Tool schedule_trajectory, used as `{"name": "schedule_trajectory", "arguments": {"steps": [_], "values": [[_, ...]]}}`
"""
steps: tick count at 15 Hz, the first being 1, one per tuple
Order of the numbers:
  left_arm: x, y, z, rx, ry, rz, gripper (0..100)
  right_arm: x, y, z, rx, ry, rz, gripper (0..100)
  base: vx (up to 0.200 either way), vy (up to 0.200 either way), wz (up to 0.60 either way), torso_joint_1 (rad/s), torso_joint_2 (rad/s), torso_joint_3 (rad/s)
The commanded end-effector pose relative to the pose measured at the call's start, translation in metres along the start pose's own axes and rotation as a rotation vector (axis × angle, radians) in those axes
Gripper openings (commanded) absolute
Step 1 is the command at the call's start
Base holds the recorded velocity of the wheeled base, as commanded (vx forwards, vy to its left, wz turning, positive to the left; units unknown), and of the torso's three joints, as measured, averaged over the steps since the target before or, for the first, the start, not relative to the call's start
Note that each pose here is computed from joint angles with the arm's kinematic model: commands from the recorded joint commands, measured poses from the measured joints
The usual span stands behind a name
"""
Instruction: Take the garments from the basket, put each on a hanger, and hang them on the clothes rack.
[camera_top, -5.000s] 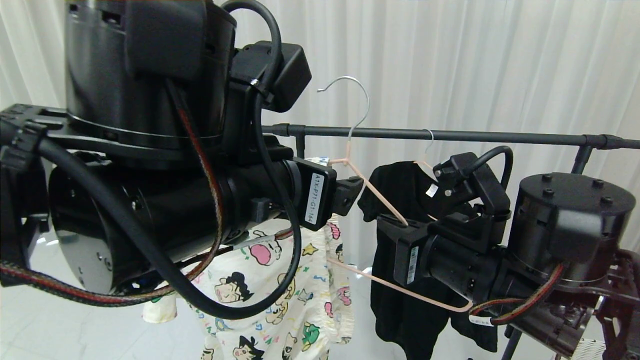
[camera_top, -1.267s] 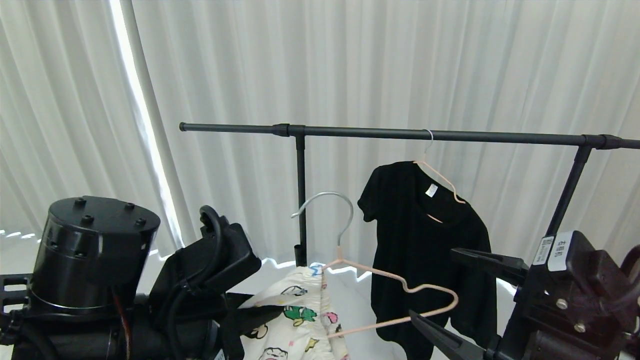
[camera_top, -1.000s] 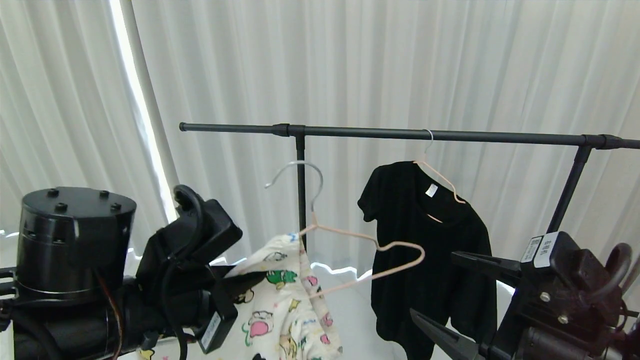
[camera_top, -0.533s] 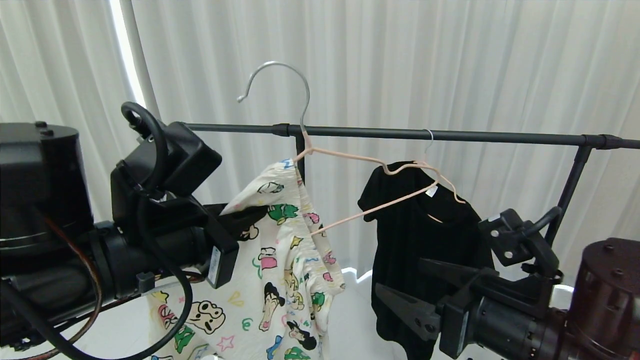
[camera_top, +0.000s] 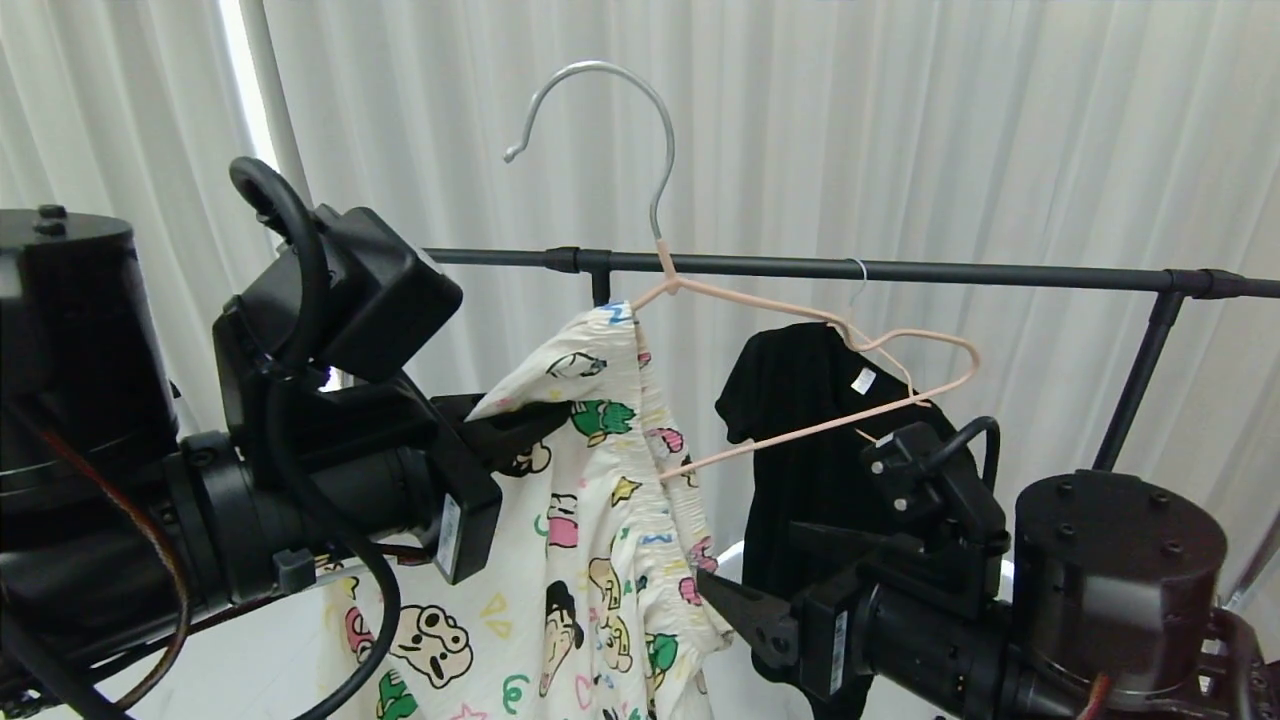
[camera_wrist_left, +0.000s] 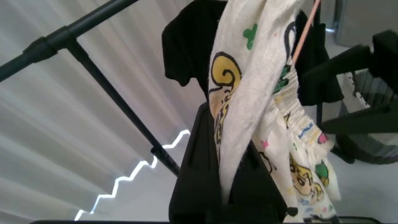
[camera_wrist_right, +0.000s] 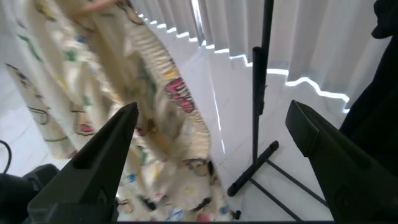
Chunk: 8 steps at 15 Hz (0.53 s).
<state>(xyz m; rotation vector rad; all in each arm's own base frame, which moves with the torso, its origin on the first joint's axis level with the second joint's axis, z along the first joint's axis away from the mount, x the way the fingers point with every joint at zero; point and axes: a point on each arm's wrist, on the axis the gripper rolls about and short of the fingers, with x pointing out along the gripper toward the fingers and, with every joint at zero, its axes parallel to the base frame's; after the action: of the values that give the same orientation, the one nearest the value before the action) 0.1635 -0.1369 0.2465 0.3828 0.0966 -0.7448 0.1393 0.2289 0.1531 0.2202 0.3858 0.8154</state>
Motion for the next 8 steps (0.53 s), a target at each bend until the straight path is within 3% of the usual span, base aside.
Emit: {"name": "schedule_trajectory", "arguments": {"steps": [1,4,8], "values": [[-0.001,-0.002,0.005,0.005,-0.021,-0.013,0,0.005,0.005,-0.008,-0.012,0.032,0.009,100,0.0,0.0,0.0,0.0,0.0,0.0],[-0.002,-0.005,0.013,0.009,-0.047,-0.024,0,0.011,0.01,-0.016,-0.026,0.06,0.021,100,0.0,0.0,0.0,0.0,0.0,0.0],[-0.002,-0.004,0.017,0.011,-0.061,-0.021,0,0.006,0.002,-0.02,-0.027,0.066,-0.028,100,0.0,0.0,0.0,0.0,0.0,0.0]]}}
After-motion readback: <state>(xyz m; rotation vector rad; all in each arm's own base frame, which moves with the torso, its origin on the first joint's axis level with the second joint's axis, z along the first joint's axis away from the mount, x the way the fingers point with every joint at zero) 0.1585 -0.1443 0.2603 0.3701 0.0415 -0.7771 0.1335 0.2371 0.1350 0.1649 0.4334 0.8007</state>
